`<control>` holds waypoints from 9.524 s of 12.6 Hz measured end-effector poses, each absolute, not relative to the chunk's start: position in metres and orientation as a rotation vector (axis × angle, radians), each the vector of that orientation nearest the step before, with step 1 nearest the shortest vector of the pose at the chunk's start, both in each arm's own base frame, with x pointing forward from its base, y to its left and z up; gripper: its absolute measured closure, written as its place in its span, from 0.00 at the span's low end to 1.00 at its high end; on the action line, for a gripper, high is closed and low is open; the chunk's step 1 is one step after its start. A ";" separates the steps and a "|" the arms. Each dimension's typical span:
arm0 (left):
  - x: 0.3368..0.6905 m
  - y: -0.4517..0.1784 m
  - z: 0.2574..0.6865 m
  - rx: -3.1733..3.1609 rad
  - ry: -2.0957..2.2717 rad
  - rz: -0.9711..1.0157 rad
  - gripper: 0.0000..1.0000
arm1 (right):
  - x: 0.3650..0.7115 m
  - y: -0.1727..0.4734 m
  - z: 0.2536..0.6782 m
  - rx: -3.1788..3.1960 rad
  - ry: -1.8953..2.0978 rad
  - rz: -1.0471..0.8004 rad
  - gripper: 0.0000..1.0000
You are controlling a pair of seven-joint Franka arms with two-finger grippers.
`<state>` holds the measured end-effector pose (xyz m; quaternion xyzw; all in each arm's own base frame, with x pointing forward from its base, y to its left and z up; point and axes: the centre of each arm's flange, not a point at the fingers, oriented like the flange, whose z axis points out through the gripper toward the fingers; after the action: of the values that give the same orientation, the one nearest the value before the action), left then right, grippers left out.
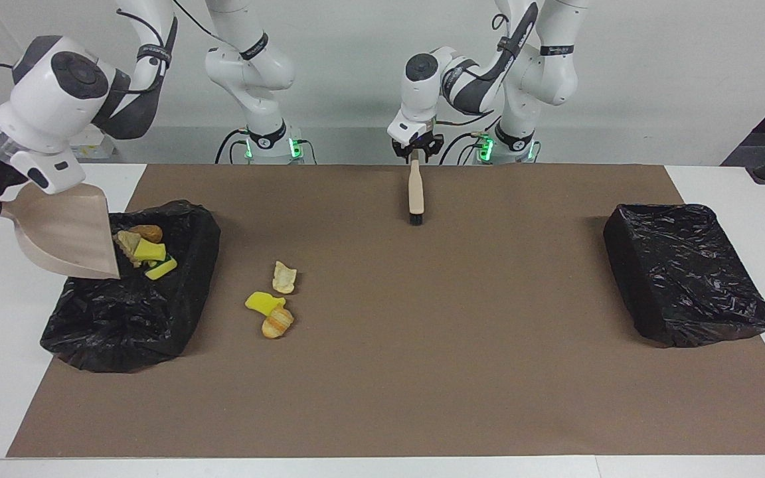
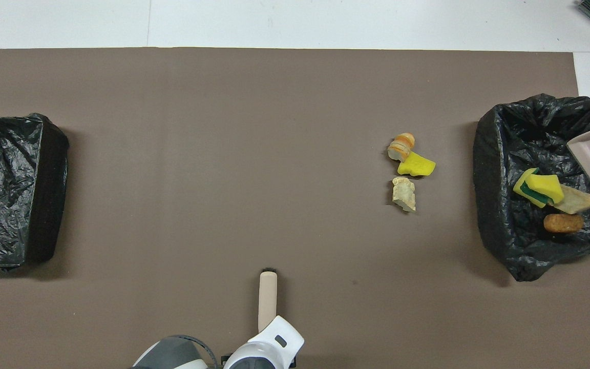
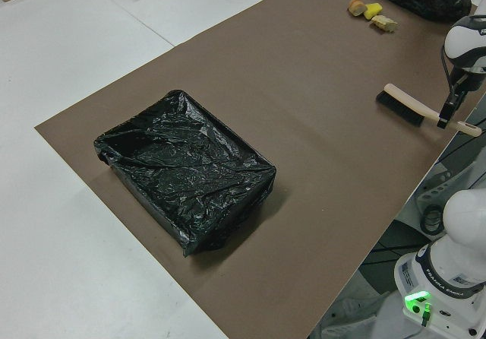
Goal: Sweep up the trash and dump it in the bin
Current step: 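Return the dustpan to the table center and release it with the right gripper, then grasp the dustpan handle with the left gripper, then grasp the brush with the right gripper while the left gripper holds the dustpan, then sweep the remaining debris toward the dustpan with the right gripper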
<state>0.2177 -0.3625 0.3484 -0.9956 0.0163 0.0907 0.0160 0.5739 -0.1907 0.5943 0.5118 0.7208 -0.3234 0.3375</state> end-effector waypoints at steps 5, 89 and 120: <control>0.320 -0.339 0.415 -3.151 0.276 0.036 0.00 | 0.553 -0.080 0.612 1.685 1.638 -0.765 0.68; 0.505 -0.383 0.371 -2.912 0.804 -0.221 0.92 | 0.503 0.145 0.422 2.964 0.134 -0.245 0.74; 0.492 -0.362 0.349 -2.815 1.312 -0.084 0.48 | 0.519 0.087 0.369 3.009 -0.024 -0.563 0.74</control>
<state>0.4920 -0.3618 0.3488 -0.9060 0.4222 -0.0269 0.0176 0.5187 0.0867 0.3689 0.9821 -0.0077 -0.1837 0.0400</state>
